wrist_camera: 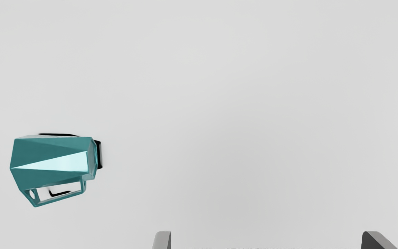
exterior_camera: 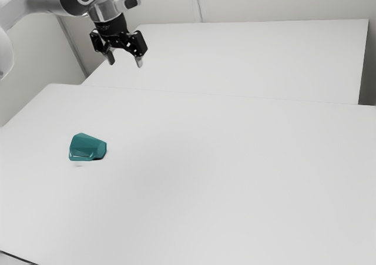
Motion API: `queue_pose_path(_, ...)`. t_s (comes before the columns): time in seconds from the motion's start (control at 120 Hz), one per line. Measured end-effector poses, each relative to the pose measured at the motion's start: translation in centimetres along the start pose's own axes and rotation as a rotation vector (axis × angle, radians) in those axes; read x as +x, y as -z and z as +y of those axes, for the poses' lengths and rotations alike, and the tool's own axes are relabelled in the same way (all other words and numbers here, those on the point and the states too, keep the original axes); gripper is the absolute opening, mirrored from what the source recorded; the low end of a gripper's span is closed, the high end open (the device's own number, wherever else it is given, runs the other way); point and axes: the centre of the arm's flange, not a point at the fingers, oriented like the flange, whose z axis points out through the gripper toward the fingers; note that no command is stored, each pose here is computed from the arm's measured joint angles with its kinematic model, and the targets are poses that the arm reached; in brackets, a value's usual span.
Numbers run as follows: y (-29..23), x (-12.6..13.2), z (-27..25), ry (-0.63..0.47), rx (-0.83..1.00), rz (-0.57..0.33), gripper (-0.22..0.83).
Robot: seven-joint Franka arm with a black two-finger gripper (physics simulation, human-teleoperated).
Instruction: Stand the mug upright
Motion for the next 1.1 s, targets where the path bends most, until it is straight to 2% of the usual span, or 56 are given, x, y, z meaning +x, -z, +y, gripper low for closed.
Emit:
queue_pose_path(0.433, -0.3, -0.2, -0.5, 0.010, -0.020, -0.015, 0.62)
queue_pose_path(0.683, -2.3, -2.0, -1.4, 0.042, -0.058, -0.066, 0.62)
queue_pose_path(0.85, -5.5, -2.1, -6.3, 0.102, -0.109, -0.099, 0.62)
queue_pose_path(1.1, -8.5, -2.7, -16.4, 0.092, -0.204, -0.033, 0.62)
